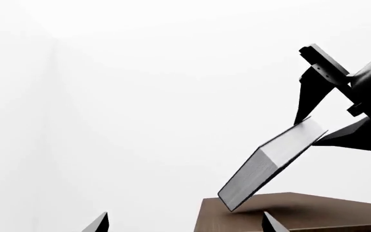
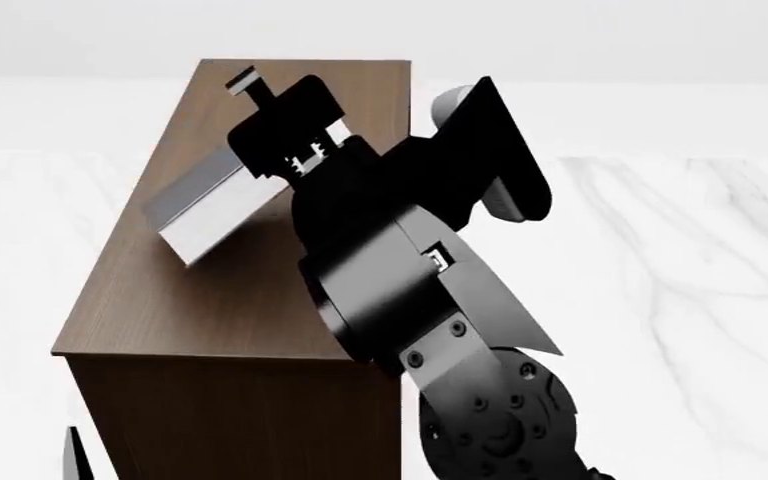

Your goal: Pick up the book in the middle and place it on the cabinet shelf.

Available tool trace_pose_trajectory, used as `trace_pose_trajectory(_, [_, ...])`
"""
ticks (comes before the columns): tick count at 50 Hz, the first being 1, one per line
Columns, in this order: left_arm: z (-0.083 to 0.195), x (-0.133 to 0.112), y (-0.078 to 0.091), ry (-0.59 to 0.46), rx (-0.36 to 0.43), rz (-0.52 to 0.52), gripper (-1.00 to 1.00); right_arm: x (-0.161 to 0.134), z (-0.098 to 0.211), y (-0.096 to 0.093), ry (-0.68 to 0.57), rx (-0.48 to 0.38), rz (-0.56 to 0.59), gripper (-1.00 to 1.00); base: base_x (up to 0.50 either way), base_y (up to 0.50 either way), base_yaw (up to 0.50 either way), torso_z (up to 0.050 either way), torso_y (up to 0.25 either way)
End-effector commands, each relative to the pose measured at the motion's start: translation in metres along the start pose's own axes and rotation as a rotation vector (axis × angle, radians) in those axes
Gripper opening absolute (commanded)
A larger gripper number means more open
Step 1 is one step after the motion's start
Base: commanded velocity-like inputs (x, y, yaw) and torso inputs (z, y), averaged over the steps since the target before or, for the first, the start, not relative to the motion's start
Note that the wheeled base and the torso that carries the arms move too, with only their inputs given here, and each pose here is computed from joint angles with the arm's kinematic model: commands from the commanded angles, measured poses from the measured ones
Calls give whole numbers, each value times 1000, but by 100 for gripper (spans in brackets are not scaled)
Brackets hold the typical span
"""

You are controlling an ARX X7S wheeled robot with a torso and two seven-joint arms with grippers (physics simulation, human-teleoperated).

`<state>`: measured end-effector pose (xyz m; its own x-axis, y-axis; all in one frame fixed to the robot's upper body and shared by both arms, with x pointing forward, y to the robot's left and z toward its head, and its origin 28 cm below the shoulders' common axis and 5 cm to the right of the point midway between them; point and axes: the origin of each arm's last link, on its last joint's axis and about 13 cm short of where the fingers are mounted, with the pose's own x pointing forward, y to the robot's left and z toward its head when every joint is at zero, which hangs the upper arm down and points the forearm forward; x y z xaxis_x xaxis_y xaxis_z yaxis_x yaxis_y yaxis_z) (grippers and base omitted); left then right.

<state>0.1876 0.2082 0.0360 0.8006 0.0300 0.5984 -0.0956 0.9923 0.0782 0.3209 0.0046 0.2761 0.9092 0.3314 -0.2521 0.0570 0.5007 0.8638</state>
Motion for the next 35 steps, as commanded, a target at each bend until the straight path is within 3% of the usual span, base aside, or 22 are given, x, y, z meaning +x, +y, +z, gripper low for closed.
trace_pose_trajectory(1, [0, 2, 0, -13, 5, 1, 100, 1, -10, -3, 5, -40, 14, -100, 0, 0, 0, 0, 0])
trace_pose_trajectory(22, [3, 5, 1, -5, 9, 15, 100, -3, -26, -19, 90, -174, -30, -100, 0, 0, 1, 0, 0])
trace_pose_trajectory(23, [4, 5, 1, -5, 8, 15, 100, -4, -24, -19, 83, -174, -35, 100, 0, 0, 0, 0, 0])
trace_pose_trajectory(35, [4, 5, 0, -4, 7, 9, 100, 1, -18, -27, 45, -179, -47, 100, 0, 0, 0, 0, 0])
